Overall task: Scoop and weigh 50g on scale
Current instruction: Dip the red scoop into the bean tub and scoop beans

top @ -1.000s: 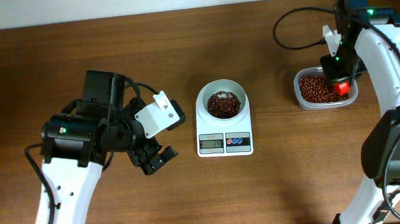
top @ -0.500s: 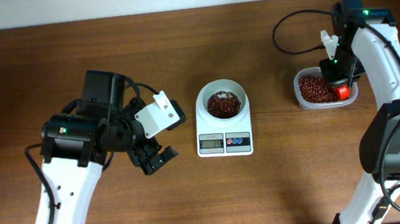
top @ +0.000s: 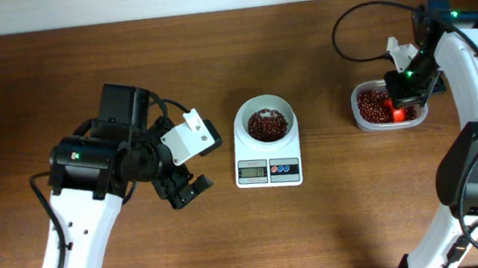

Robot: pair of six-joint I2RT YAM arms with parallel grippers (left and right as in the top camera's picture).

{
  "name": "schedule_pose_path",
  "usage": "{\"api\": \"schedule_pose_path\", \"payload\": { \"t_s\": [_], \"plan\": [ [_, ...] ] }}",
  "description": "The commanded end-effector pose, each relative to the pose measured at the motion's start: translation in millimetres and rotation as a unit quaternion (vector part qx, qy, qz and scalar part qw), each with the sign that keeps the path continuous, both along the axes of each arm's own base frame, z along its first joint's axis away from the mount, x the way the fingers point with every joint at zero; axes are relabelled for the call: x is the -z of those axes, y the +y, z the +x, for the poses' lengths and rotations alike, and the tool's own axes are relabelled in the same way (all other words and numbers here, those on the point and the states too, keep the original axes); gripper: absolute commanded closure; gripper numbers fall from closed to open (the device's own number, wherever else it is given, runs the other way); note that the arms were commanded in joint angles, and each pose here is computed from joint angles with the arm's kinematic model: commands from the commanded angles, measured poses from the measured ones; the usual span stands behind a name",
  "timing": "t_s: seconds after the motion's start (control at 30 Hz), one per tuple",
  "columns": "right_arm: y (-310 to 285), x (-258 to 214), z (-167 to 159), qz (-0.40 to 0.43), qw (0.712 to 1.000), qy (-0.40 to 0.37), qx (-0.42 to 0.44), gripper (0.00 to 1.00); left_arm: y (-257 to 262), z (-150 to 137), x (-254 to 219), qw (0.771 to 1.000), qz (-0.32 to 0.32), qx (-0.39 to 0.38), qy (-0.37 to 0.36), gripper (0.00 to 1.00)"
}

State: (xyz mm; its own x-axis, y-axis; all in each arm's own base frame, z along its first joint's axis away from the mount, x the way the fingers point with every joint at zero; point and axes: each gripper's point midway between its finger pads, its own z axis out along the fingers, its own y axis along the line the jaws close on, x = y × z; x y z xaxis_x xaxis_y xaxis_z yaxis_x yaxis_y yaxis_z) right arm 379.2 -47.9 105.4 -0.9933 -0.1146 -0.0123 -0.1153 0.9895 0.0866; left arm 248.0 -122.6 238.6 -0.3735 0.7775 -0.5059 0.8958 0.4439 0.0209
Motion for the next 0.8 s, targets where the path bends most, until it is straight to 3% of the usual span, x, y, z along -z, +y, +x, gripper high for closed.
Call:
{"api": "schedule_pose_path", "payload": {
  "t_s": [0.0,0.4,0.77],
  "plan": [
    [7.1,-1.6,1.9,0.047,0.999,-0.005,0.006,0.96,1.2,-2.9,-2.2,1.0,-0.002,0.002,-0.006,0.01],
    [-3.5,-1.5,-2.9,0.159,0.986,-0.026,0.04,0.96,1.2,-2.9,-2.2,1.0,-0.002,0.002,-0.006,0.01],
    [6.1,26.0,-13.3,0.187,0.981,-0.013,0.045,0.96,1.2,-2.9,-2.2,1.0,-0.002,0.002,-0.006,0.01]
  ]
}}
